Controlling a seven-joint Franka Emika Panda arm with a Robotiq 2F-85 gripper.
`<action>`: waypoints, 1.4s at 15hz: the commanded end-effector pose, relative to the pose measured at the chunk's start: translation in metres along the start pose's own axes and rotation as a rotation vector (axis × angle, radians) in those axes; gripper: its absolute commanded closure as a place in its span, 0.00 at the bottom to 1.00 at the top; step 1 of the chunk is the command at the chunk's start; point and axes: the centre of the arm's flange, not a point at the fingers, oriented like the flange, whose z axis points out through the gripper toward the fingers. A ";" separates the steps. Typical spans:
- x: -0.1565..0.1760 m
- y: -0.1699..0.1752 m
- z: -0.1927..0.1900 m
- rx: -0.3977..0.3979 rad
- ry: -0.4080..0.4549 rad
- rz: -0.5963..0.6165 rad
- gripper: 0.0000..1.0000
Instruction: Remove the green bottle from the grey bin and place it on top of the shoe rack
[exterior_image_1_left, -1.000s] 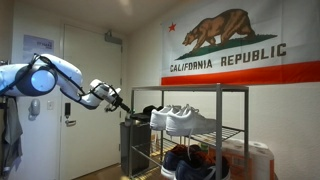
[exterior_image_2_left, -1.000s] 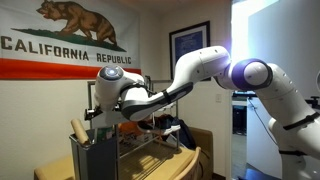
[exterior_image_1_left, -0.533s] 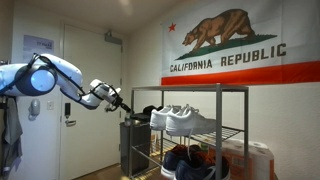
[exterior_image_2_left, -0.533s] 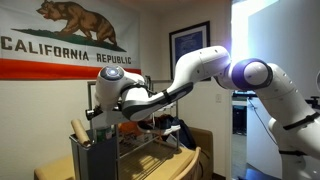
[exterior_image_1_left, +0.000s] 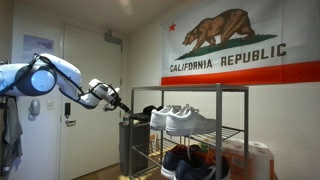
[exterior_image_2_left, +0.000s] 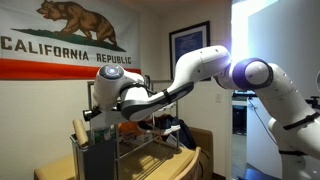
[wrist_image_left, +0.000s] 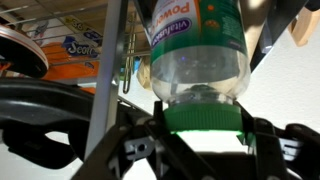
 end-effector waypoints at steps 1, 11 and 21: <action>0.003 -0.009 -0.022 0.024 -0.012 -0.044 0.59; 0.023 -0.021 -0.059 0.028 0.042 -0.078 0.59; 0.066 -0.031 -0.099 0.061 0.069 -0.144 0.59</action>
